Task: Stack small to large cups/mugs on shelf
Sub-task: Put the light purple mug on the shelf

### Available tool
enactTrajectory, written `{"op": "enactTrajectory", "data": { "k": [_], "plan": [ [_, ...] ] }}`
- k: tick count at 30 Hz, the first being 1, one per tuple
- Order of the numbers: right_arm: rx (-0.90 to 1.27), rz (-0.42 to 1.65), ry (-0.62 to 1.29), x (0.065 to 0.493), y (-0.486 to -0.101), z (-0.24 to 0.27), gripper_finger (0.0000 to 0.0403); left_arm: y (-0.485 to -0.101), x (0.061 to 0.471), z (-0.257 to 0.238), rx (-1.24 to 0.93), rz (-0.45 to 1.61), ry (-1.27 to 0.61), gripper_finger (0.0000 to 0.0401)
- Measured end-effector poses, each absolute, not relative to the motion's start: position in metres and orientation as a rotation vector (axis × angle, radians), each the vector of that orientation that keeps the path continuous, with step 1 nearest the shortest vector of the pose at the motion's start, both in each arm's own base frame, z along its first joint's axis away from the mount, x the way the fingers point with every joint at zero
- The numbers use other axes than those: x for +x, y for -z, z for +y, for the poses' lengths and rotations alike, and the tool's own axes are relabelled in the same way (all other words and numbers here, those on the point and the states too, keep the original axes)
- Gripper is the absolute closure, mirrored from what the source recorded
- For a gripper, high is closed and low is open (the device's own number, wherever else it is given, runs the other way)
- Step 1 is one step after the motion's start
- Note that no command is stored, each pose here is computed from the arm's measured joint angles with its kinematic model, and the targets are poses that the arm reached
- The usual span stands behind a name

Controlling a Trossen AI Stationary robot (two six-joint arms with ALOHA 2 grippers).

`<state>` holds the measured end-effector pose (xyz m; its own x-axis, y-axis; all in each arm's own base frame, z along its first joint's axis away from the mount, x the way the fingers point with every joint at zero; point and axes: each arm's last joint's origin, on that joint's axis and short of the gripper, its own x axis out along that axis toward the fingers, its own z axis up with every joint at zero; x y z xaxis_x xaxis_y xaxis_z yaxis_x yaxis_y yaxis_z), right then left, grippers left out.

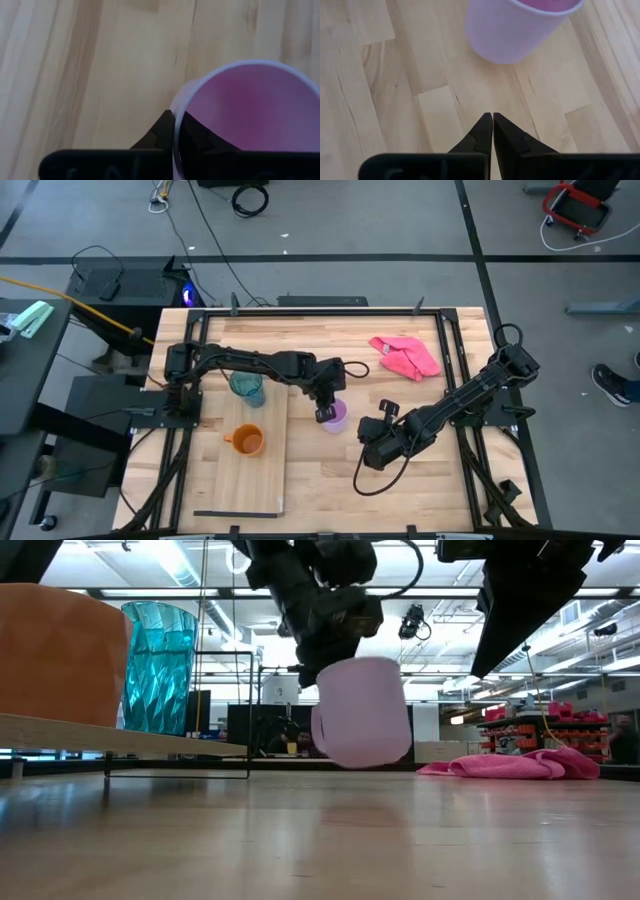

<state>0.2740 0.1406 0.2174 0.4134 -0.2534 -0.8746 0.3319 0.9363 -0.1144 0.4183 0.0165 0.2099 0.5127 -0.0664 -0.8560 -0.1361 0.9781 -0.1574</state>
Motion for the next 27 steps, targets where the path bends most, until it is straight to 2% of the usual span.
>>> {"op": "enactTrajectory", "data": {
  "k": [10,19,27],
  "plan": [
    [0.066,1.14,0.411,0.265,-0.216,0.142,0.038,-0.243,0.409,-0.032,-0.116,1.206,0.069,0.0388],
    [0.083,1.143,0.447,0.258,-0.215,0.147,0.038,-0.301,0.397,-0.101,-0.015,1.184,0.222,0.0389],
    [0.06,1.12,0.445,0.256,-0.216,0.151,0.038,-0.344,0.36,-0.145,0.111,1.229,0.074,0.0386]
  ]
}}
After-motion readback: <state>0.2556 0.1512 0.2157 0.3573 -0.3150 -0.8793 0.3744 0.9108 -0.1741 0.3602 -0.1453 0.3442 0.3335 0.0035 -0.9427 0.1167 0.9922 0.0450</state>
